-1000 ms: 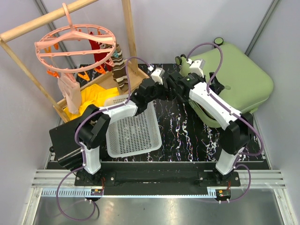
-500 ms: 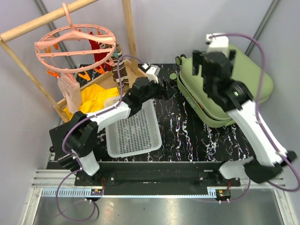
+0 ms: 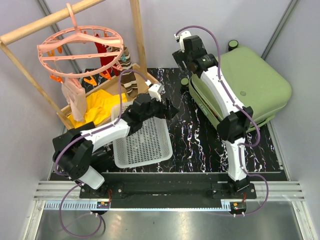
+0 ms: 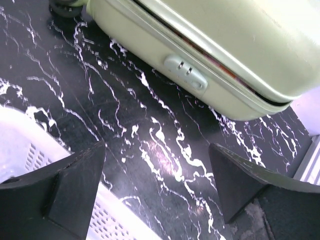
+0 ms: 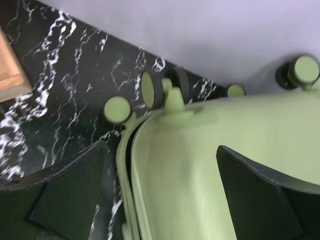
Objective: Open, take out, and arrange the luggage
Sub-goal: Open the luggage
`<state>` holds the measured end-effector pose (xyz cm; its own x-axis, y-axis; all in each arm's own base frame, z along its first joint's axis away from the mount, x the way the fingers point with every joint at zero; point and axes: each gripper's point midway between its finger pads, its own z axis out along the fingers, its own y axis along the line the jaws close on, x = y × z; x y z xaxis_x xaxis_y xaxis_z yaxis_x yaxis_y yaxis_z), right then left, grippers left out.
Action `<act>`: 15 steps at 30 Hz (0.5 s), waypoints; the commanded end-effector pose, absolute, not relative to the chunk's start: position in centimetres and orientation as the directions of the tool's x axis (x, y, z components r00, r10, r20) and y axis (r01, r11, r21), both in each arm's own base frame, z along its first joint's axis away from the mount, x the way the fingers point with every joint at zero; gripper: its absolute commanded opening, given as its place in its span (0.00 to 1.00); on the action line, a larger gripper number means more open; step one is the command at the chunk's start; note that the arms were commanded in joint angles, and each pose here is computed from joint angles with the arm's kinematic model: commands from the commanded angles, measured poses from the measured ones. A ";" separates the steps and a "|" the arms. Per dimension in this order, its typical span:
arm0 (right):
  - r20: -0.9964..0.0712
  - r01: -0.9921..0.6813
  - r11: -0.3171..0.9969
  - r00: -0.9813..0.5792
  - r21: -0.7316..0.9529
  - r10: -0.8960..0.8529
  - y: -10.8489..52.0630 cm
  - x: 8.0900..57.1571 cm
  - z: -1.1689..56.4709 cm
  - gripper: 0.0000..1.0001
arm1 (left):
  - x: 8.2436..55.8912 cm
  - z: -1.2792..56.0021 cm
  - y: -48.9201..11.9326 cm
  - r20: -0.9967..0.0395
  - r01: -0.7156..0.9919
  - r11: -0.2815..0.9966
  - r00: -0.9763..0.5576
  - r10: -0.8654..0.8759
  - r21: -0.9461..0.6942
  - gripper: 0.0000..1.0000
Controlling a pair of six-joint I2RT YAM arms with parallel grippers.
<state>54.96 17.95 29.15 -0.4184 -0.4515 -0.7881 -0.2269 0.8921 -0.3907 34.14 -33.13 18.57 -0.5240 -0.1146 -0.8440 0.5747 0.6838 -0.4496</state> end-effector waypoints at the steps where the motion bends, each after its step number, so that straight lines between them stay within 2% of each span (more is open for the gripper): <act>1: -0.781 -0.241 0.835 -0.298 -0.496 -0.550 18.0 58.1 31.9 1.00 | 33.6 19.9 -32.7 -0.855 0.590 0.660 -0.494 -0.160 -0.465 0.88; 6: -0.731 -0.266 0.790 -0.303 -0.552 -0.612 17.1 61.5 28.1 1.00 | 33.1 19.4 -32.9 -0.844 0.593 0.643 -0.511 -0.165 -0.485 0.88; 15: -0.681 -0.355 0.733 -0.283 -0.580 -0.675 16.8 63.5 24.0 1.00 | 32.9 19.0 -33.0 -0.838 0.593 0.636 -0.520 -0.165 -0.494 0.89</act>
